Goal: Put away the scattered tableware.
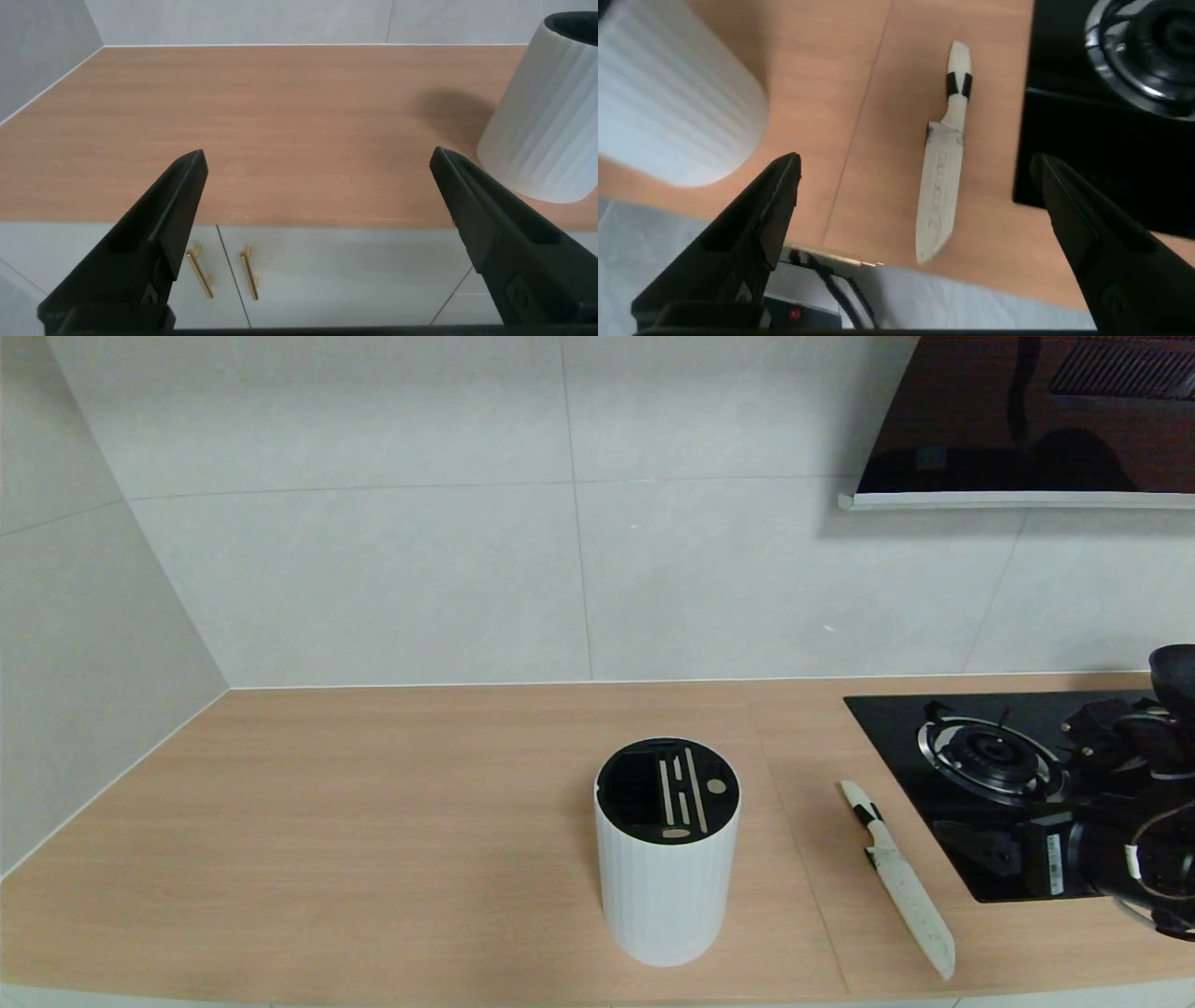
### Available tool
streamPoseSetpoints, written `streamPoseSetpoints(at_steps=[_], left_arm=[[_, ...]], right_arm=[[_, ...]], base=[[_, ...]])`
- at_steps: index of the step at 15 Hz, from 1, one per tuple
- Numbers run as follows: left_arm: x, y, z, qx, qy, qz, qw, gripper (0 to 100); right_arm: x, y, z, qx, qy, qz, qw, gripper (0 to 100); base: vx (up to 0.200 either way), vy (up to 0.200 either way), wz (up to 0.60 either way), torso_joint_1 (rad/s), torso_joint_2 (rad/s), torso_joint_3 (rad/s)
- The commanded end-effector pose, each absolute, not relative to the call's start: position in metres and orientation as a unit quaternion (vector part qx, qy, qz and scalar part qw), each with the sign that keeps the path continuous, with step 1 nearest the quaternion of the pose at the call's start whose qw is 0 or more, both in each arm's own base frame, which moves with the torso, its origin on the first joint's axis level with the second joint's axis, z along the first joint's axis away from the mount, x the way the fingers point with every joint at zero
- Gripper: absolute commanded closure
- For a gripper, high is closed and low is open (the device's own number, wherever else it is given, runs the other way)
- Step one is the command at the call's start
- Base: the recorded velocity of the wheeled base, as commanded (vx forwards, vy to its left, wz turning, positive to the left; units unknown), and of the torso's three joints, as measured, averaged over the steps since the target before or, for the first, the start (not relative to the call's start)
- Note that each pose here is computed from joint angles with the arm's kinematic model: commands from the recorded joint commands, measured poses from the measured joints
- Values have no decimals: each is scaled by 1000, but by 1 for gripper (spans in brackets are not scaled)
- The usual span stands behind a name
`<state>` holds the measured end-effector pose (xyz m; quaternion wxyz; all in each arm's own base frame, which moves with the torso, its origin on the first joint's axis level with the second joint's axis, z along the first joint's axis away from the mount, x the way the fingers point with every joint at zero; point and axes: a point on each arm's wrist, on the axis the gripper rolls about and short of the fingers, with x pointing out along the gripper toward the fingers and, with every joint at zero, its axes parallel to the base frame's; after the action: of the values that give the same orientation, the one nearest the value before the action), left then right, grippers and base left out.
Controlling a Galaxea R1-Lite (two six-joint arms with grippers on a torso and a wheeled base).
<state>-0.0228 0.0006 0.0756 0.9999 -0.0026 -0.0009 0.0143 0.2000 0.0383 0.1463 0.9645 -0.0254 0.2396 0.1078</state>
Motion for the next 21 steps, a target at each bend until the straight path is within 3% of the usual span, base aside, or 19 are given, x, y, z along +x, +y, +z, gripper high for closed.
streamPoseSetpoints(at_steps=[1, 15, 21], left_arm=[[-23, 1, 76, -3, -1, 15, 1000, 0], [-23, 1, 76, -4, -1, 15, 1000, 0], [-23, 1, 76, -5, -1, 15, 1000, 0]], right_arm=[[233, 44, 113, -30, 288, 103, 952, 0], [307, 55, -2, -53, 339, 47, 938, 0], [315, 48, -10, -47, 338, 29, 939, 0]], base=[[0, 0, 0, 0, 0, 0], [0, 0, 0, 0, 0, 0], [0, 0, 0, 0, 0, 0]])
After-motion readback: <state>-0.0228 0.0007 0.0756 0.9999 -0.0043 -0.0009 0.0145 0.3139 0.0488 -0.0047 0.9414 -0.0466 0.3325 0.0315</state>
